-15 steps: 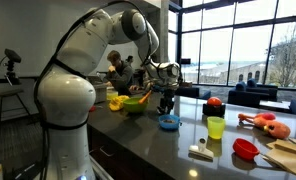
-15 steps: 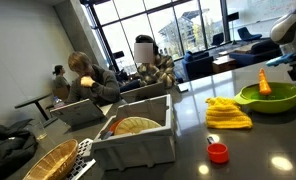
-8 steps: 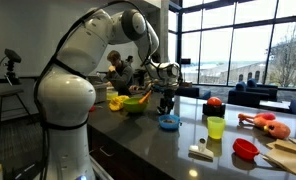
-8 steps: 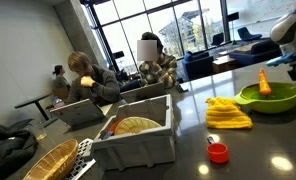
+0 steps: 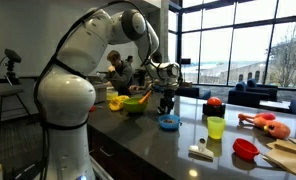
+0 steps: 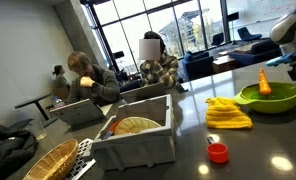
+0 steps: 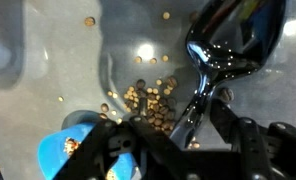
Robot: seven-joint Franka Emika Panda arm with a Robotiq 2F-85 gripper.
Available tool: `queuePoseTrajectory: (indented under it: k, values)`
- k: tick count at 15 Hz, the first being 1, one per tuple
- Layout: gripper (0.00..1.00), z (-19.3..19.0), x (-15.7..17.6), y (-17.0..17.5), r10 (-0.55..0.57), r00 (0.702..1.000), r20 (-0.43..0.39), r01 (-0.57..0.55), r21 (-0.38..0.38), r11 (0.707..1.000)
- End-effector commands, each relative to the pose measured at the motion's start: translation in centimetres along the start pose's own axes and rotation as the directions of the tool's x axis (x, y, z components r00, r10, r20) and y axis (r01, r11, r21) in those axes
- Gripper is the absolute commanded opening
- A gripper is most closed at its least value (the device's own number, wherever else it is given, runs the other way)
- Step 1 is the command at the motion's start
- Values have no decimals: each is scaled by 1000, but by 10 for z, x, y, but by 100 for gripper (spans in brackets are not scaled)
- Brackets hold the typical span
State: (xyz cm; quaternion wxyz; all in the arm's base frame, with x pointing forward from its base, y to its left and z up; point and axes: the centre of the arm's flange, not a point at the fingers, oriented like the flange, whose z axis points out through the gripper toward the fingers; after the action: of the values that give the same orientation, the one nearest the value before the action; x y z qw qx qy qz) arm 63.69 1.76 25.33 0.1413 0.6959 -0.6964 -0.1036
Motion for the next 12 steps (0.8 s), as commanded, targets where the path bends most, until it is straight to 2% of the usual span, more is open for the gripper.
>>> queuePoseTrajectory:
  k: [1, 2, 4, 6, 9, 12]
  values:
    - [68, 0, 0, 0, 0, 1000, 0, 0, 0, 1000]
    - [92, -2, -4, -1, -8, 1000, -3, 8, 0, 1000]
    - [96, -24, -11, 7, -28, 1000, 0, 28, 55, 998]
    - [100, -55, -19, 21, -60, 998, 3, 59, 141, 988]
    - [100, -106, -24, 41, -88, 996, 2, 83, 280, 956]
    - [100, -145, -17, 56, -63, 998, 10, 55, 391, 919]
